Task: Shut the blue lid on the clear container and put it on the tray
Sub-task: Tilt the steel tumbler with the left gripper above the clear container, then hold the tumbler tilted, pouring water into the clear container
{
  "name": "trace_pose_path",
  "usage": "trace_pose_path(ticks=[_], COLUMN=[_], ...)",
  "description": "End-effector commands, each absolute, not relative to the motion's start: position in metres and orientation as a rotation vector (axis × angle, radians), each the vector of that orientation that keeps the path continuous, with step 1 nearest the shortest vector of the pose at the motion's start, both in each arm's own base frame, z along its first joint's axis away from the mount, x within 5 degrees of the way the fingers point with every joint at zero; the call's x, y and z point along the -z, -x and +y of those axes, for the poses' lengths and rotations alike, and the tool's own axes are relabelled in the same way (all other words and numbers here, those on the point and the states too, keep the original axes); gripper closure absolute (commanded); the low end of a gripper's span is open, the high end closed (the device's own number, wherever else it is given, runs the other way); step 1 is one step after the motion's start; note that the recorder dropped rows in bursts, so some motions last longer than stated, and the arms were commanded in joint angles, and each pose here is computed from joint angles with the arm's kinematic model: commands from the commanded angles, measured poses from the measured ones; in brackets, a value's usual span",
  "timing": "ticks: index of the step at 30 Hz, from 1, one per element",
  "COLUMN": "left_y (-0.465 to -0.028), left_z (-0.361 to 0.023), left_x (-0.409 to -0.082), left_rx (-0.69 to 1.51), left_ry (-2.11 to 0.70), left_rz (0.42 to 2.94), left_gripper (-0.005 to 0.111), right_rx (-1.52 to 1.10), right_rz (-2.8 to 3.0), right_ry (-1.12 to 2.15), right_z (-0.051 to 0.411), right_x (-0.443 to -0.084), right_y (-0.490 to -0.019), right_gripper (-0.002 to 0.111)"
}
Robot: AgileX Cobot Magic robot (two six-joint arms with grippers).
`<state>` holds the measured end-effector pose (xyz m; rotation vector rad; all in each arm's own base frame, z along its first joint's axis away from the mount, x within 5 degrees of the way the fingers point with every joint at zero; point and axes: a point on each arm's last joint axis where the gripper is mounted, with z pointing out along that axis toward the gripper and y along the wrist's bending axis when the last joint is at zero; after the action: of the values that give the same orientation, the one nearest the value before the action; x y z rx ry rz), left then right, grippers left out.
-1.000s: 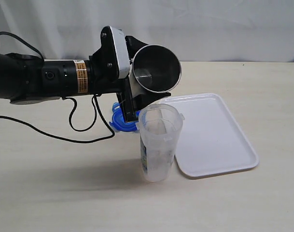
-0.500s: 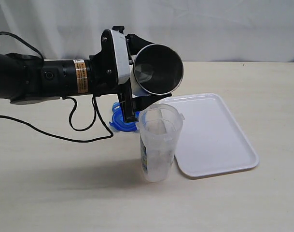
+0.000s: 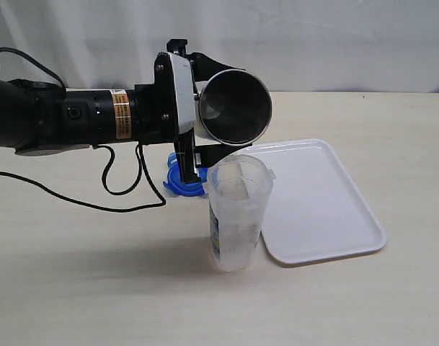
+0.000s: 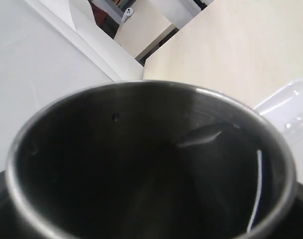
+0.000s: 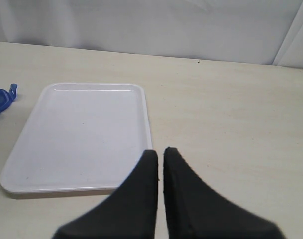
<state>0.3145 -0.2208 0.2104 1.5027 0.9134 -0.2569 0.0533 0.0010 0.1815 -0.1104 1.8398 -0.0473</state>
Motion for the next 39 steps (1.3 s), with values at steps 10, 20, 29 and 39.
trace_pose_path(ticks=[10,20,29,39], left_y=[-0.3159,-0.3167,-0.3186,-0.3186], left_z=[-0.2221,-0.2216,-0.2204,-0.2204], left_x=[-0.2223,-0.2211,-0.2186,-0.2186], left_rx=[0.186,0.139,0.102,0.068], left_ry=[-1.490,-1.515,-1.539,-1.557], left_rz=[0.819,0.795,0.806,0.771], left_gripper=[0.107,0.107,0.107,0.107], right_rx=[0.055,0.056,0.056,0.055], right_rz=[1.835,1.835,1.835,1.835], right_ry=[0.112,0.113,0.113,0.111], right_z=[0.0007,0.0007,0.0007,0.0007], right_x=[-0.1812,-0.1812,-0.1812,-0.1812], right_y=[-0.0532,-0.0532,-0.0532,-0.0532], right_gripper=[0.104,0.104,0.104,0.104])
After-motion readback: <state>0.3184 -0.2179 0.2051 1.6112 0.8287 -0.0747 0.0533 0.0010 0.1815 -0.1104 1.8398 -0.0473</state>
